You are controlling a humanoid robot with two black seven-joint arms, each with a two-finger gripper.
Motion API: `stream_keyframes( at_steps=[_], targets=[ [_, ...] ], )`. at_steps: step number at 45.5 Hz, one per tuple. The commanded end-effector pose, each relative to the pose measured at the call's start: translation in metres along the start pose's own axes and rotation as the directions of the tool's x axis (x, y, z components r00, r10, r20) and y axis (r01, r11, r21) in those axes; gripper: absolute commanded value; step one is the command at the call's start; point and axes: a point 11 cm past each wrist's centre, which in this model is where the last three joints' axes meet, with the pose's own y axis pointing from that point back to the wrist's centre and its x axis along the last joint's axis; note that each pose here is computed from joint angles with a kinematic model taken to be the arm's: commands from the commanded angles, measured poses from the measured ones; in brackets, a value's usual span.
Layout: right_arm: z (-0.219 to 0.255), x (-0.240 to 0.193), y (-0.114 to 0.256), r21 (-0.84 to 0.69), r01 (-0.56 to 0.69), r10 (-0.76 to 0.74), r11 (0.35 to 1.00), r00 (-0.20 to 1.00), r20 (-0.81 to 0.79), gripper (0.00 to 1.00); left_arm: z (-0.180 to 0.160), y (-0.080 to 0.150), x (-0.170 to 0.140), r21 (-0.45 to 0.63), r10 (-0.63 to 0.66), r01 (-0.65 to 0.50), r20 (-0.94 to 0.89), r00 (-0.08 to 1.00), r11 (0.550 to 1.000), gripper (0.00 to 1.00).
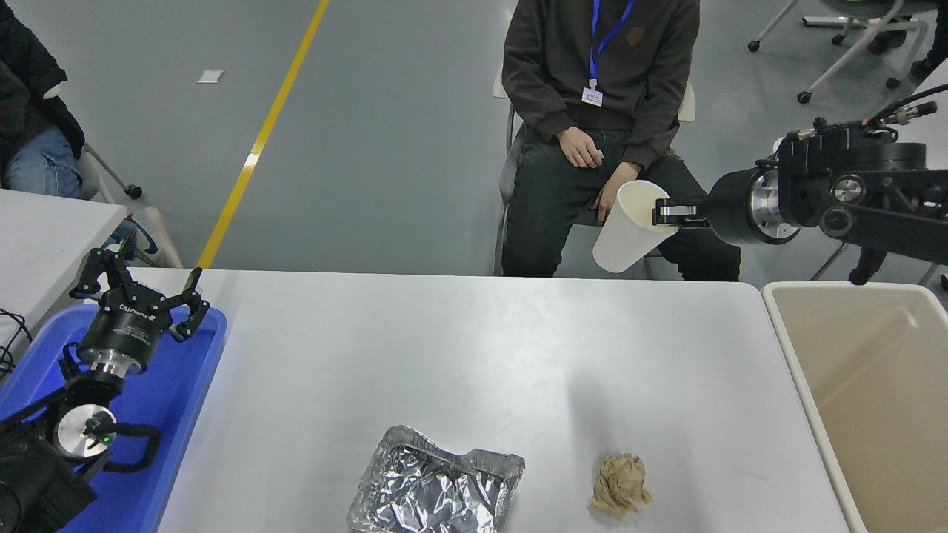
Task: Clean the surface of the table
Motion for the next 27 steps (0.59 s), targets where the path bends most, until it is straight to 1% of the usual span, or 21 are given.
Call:
stream_keyframes(
  at_steps=[1,8,13,19,27],
  targets=[
    [0.024,0.010,0.029,-0.039,-0.032,0.033,0.999,0.999,0.018,0.00,0.000,0.000,0.000,0.000,0.001,-0.001,0.000,1.000,1.000,1.00],
    [0.047,0.008,0.044,-0.079,-0.052,0.055,0.996,0.998,0.036,0.00,0.000,0.000,0.000,0.000,0.001,-0.001,0.000,1.000,1.000,1.00],
    [0.067,0.003,0.054,-0.116,-0.043,0.049,0.992,0.998,0.046,0.00,0.000,0.000,0.000,0.000,0.001,-0.001,0.000,1.000,1.000,1.00],
    [0.096,-0.014,0.060,-0.175,-0.028,0.038,0.984,0.998,0.053,0.00,0.000,0.000,0.000,0.002,0.001,-0.001,0.000,1.000,1.000,1.00],
    [0.137,-0.034,0.076,-0.255,-0.015,0.044,0.967,0.993,0.106,0.00,0.000,0.000,0.000,0.000,-0.001,0.001,0.000,1.000,1.000,1.00]
  ],
)
